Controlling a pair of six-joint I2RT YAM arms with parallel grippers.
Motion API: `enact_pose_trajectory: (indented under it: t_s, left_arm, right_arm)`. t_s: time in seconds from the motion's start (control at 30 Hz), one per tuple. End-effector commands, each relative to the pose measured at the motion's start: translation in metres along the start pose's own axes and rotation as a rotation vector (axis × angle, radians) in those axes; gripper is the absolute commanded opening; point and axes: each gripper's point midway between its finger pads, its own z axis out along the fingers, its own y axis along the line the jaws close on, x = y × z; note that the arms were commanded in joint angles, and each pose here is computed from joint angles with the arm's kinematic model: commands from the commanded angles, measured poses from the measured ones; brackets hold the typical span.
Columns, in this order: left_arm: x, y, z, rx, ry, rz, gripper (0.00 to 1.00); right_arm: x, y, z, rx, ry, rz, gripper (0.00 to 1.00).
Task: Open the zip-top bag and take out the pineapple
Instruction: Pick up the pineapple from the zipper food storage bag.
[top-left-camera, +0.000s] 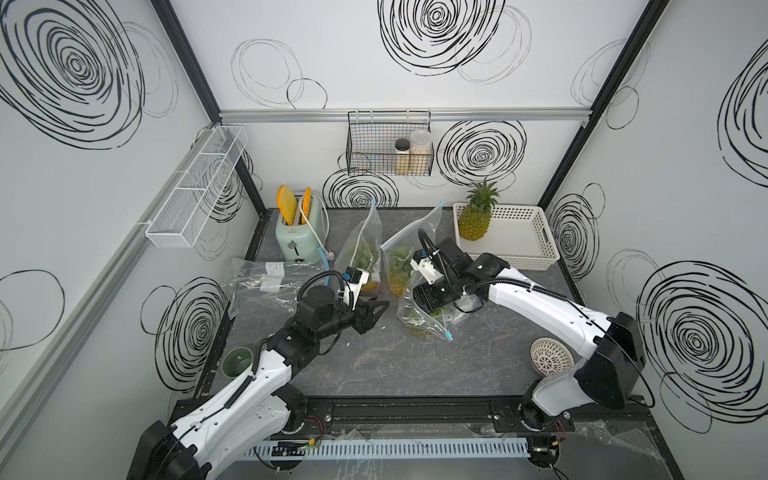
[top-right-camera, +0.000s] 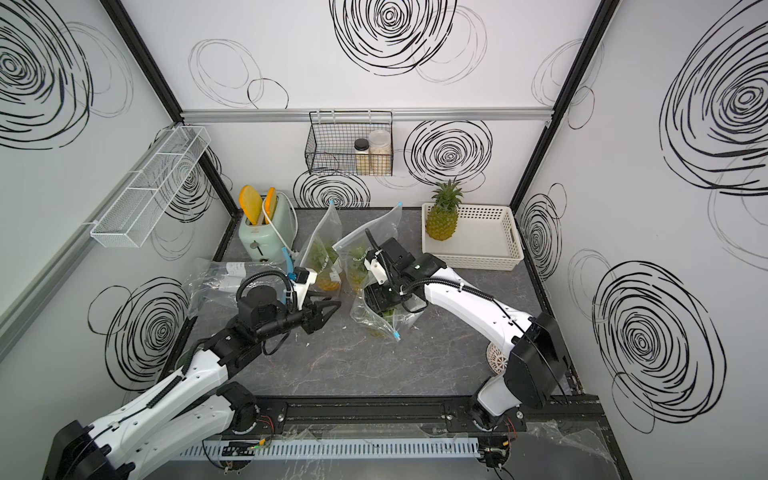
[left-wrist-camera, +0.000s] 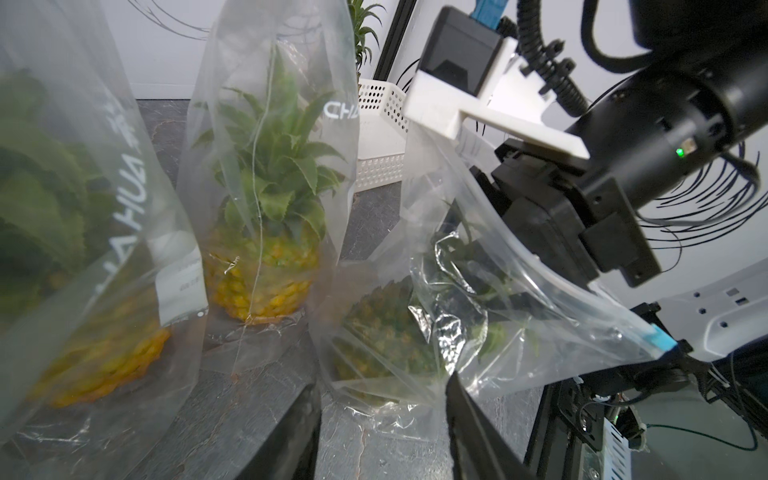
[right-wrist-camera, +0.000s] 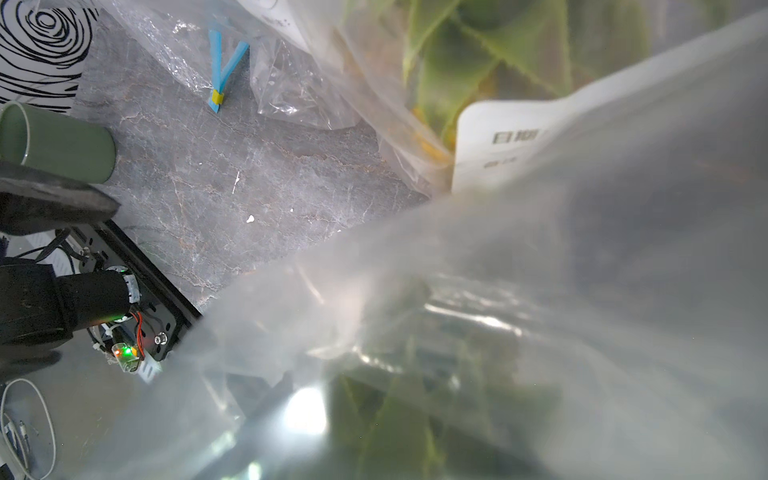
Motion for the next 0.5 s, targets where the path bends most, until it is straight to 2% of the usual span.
enact_pose_trajectory:
  t_s: [0.0, 0.1, 0.3, 0.47]
  left_arm:
    - [-0.012, -0.002, -0.003, 0.007, -0.055, 0.011, 0.52]
    - [-0.013, -0.001, -0.004, 0.005, -0.055, 0.012, 0.52]
    - [-0.012, -0.001, -0.003, 0.005, -0.051, 0.003, 0.52]
    - [-0.007, -0.004, 0.000, 0.043, -0.049, -0.056, 0.55]
  right_arm:
    - [0.047, -0.017, 0.010, 0.071, 0.153, 0.050, 0.61]
    - [0.055, -0.021, 0.016, 0.072, 0.158, 0.064, 0.52]
    - [0.054, -0.025, 0.017, 0.077, 0.125, 0.079, 0.02]
    - [0.027, -0.019, -0.014, 0.054, 0.013, 0.057, 0.00]
